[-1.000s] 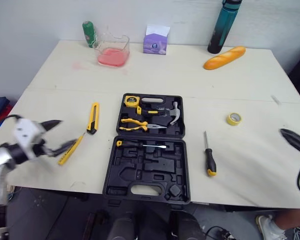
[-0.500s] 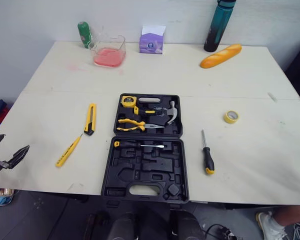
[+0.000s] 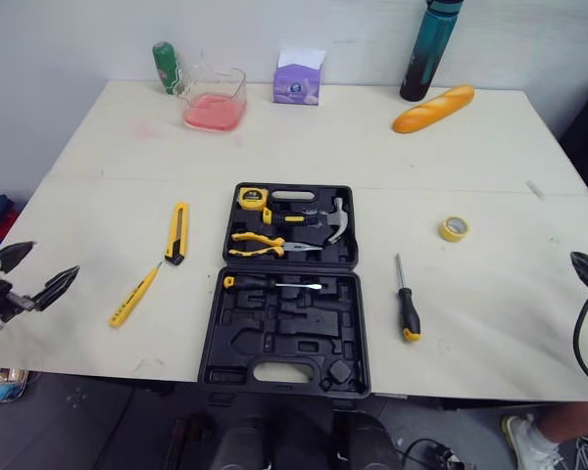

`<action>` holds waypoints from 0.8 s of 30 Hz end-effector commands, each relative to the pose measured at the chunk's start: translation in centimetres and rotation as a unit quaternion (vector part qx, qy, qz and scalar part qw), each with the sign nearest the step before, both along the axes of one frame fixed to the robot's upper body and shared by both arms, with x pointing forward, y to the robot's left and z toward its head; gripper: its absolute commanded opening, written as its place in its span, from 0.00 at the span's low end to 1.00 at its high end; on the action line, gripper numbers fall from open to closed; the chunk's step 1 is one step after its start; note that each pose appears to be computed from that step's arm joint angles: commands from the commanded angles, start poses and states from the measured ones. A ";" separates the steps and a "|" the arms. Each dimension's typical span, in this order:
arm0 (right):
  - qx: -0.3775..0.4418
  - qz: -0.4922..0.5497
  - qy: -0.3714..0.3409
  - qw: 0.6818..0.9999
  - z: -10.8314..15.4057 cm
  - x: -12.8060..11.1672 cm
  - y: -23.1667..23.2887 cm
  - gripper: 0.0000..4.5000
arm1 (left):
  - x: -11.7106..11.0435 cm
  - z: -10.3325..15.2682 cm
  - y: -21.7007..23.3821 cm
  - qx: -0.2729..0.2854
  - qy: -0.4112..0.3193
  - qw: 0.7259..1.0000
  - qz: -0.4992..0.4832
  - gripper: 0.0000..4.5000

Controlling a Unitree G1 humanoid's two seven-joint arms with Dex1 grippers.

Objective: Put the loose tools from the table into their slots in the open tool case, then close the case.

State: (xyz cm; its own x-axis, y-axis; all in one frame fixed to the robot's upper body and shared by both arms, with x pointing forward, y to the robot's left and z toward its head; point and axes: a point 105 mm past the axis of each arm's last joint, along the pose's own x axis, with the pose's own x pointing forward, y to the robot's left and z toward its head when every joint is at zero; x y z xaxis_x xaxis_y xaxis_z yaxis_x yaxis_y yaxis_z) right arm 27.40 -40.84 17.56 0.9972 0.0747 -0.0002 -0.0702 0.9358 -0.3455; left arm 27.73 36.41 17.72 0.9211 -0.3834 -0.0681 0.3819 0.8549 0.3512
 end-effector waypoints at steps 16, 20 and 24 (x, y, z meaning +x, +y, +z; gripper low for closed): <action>0.121 0.209 0.205 0.949 1.3 -3.1 16.3 1.00 | -1.8 3.3 -17.4 -0.007 0.044 0.936 -0.349 1.00; 0.139 0.194 0.240 0.941 0.1 -3.5 17.7 1.00 | -2.2 3.3 -19.1 0.000 0.042 0.927 -0.373 1.00; 0.160 0.179 0.274 0.931 -1.2 -3.9 18.9 1.00 | -2.6 2.8 -20.1 0.003 0.056 0.919 -0.390 1.00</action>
